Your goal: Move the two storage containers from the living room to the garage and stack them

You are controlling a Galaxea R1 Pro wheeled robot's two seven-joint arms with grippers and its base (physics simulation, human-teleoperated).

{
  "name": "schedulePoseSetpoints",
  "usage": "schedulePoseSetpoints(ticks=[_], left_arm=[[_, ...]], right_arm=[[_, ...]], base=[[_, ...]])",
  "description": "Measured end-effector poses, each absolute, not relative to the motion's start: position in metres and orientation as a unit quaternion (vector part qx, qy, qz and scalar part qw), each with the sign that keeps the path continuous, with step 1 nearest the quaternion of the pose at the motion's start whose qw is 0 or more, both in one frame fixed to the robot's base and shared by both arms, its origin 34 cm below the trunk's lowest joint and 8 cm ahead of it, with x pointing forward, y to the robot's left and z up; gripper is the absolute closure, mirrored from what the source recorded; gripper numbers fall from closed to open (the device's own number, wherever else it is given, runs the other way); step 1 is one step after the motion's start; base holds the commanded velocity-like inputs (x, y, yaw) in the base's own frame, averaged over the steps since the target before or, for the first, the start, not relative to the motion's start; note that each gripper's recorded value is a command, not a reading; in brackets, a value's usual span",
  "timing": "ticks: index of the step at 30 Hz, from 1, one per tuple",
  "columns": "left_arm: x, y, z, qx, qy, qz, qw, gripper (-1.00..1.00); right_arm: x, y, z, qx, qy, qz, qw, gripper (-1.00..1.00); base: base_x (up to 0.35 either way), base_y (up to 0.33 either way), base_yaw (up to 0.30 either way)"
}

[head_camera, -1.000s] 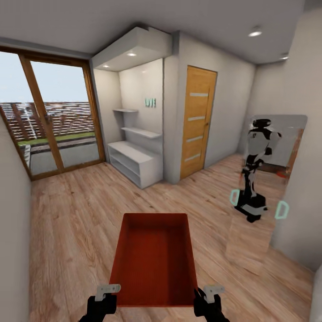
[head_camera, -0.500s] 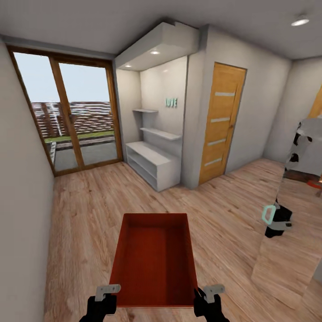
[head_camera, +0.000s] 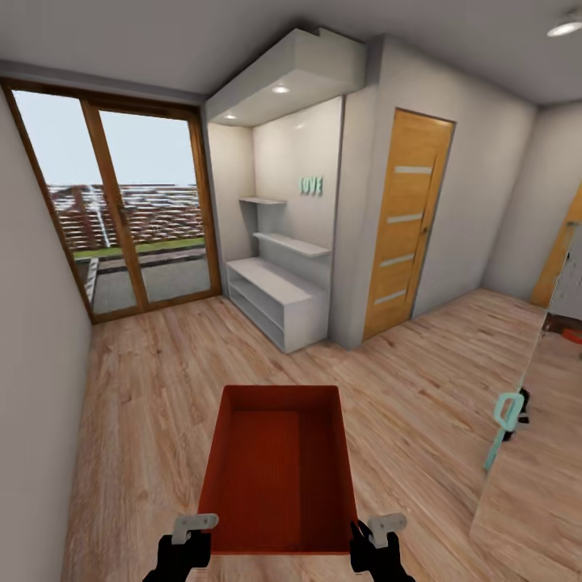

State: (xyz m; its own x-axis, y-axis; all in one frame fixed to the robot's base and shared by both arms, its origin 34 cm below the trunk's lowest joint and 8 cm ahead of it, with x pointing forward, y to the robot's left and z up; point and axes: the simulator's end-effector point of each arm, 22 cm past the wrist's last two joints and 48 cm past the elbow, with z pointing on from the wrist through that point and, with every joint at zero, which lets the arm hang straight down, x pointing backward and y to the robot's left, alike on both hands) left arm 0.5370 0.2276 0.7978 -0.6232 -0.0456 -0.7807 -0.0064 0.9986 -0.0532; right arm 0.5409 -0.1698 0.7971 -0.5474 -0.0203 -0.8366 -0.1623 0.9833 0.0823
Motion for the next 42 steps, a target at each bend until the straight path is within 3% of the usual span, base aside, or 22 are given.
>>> schedulePoseSetpoints(ticks=[33, 42], left_arm=[[0.5358, 0.2276, 0.7964, -0.015, 0.901, -0.023, 0.432, 1.0], [0.5339, 0.2275, 0.794, -0.015, 0.903, -0.023, 0.429, 1.0]], right_arm=[[0.5402, -0.1698, 0.7962, -0.053, 0.877, 0.075, 0.471, 1.0], [0.538, -0.1699, 0.7936, -0.052, 0.879, 0.075, 0.468, 1.0]], base=[[0.326, 0.0, -0.002], [0.326, 0.0, -0.199]])
